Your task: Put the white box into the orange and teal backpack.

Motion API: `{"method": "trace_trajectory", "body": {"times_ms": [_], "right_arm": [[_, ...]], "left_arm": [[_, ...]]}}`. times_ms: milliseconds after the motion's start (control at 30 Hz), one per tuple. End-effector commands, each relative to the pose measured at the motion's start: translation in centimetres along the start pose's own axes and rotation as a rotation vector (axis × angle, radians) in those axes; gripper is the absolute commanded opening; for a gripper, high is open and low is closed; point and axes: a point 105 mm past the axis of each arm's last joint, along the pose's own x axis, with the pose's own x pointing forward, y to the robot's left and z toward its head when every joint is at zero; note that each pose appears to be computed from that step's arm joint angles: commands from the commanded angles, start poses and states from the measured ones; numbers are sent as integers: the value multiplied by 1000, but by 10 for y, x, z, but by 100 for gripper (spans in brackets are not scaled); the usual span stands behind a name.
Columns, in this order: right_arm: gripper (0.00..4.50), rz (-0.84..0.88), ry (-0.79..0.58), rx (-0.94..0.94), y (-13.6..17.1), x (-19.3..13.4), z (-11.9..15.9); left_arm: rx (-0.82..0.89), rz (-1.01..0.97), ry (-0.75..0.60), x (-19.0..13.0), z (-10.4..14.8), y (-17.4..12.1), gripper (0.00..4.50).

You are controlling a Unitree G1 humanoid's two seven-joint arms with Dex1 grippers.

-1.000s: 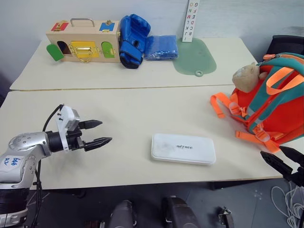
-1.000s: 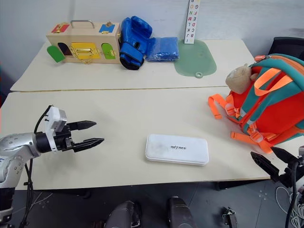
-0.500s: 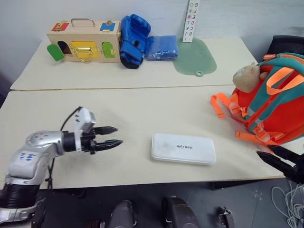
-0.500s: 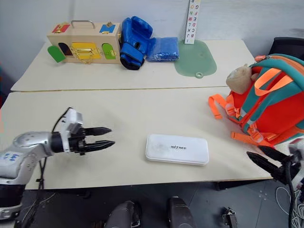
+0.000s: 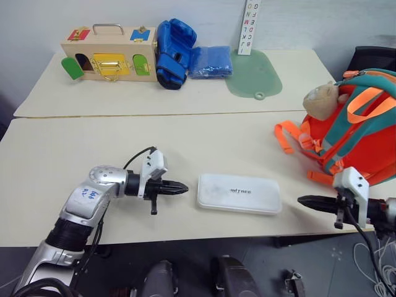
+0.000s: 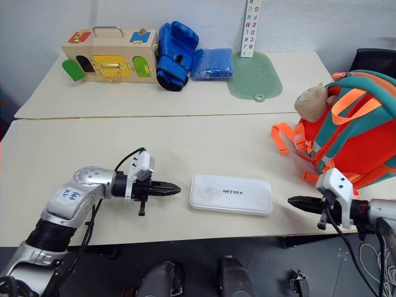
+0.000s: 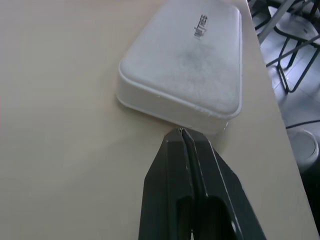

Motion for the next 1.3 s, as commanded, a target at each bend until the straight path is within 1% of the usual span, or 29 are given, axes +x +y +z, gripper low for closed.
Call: {"method": "trace_trajectory", "body": {"times_ms": [33, 100, 200, 333, 433, 567, 667, 767, 800, 867, 900, 967, 1067, 1100, 1300], "right_arm": [[0, 17, 28, -62, -3, 13, 1], [0, 39, 37, -78, -3, 21, 1], [0, 81, 6, -90, 2, 34, 7], [0, 61, -35, -118, -3, 48, 21], [0, 27, -40, -137, -12, 51, 25], [0, 37, -22, -161, -14, 42, 24], [0, 44, -6, -168, -14, 36, 21], [0, 61, 16, -188, -12, 34, 18], [0, 70, 24, -200, -11, 35, 18], [0, 81, 33, -219, -10, 35, 17], [0, 83, 36, -232, -9, 36, 17], [0, 84, 43, -258, -10, 38, 18], [0, 95, 50, -271, -8, 40, 17], [0, 99, 51, -276, -8, 41, 17], [0, 108, 36, -296, -5, 46, 24]], "left_arm": [[52, -13, 13, 12, 2, -1, 2], [59, -23, 3, 20, 3, -3, 2], [64, -47, -24, 32, 10, -12, 2], [59, -58, -26, 36, 9, -21, 2], [28, -18, -23, 31, 5, -19, 2], [-70, 70, -10, 10, -9, -7, 2], [-193, 116, -10, -8, -17, -1, 60], [-340, 128, -39, -16, -15, 1, 156], [-420, 116, -65, -18, -11, 1, 188], [-566, 92, -73, -20, -9, 0, 247], [-618, 91, -30, -20, -14, -2, 280], [-720, 98, -5, -18, -15, 1, 341], [-866, 88, -48, -11, -7, 7, 436], [-904, 71, -46, -6, -6, 6, 447], [-983, 51, 31, 23, -13, -2, 447]]}}
